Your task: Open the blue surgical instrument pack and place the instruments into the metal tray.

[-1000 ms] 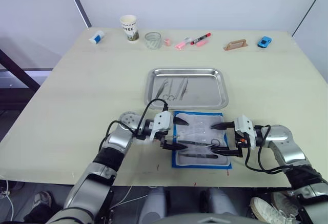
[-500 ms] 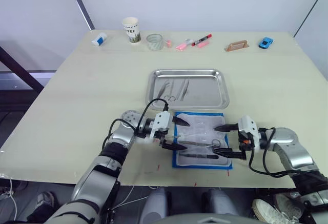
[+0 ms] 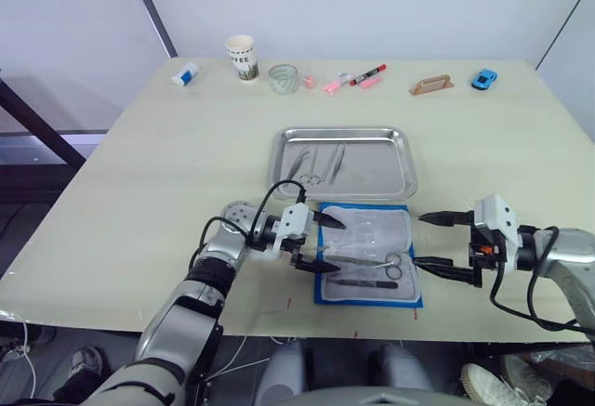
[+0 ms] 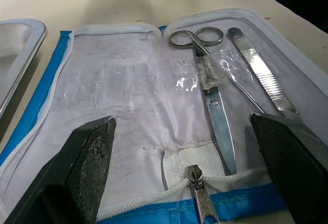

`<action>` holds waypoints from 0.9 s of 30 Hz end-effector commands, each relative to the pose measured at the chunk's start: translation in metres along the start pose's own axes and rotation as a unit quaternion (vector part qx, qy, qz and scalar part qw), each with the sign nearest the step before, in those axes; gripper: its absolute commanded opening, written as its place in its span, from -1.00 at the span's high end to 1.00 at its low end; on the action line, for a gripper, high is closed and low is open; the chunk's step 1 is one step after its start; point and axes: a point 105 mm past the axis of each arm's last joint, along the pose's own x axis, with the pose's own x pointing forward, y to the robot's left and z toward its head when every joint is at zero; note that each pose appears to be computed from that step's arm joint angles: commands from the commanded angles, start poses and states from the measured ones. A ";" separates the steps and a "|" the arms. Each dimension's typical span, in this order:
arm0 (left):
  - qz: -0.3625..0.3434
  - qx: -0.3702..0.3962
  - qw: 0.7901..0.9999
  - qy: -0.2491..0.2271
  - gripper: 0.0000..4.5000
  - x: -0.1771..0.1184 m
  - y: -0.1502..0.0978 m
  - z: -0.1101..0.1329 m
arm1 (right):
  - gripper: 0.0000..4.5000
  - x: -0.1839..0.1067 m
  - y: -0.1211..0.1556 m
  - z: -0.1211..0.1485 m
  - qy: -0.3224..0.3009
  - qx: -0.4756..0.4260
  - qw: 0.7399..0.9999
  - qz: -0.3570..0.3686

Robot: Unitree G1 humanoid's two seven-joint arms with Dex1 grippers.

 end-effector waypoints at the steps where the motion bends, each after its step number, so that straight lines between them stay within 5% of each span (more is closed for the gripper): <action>1: -0.027 -0.071 0.996 0.044 -0.97 0.002 -0.027 -0.036 | -1.00 0.006 -0.006 0.009 0.030 -0.045 0.998 -0.041; 11: -0.030 -0.067 0.997 0.039 -0.97 0.002 -0.026 -0.031 | -1.00 0.038 -0.021 -0.017 0.106 -0.079 0.989 -0.063; 27: -0.028 -0.067 0.997 0.042 -0.97 0.001 -0.028 -0.027 | -1.00 0.052 -0.015 -0.019 0.103 -0.101 0.989 -0.010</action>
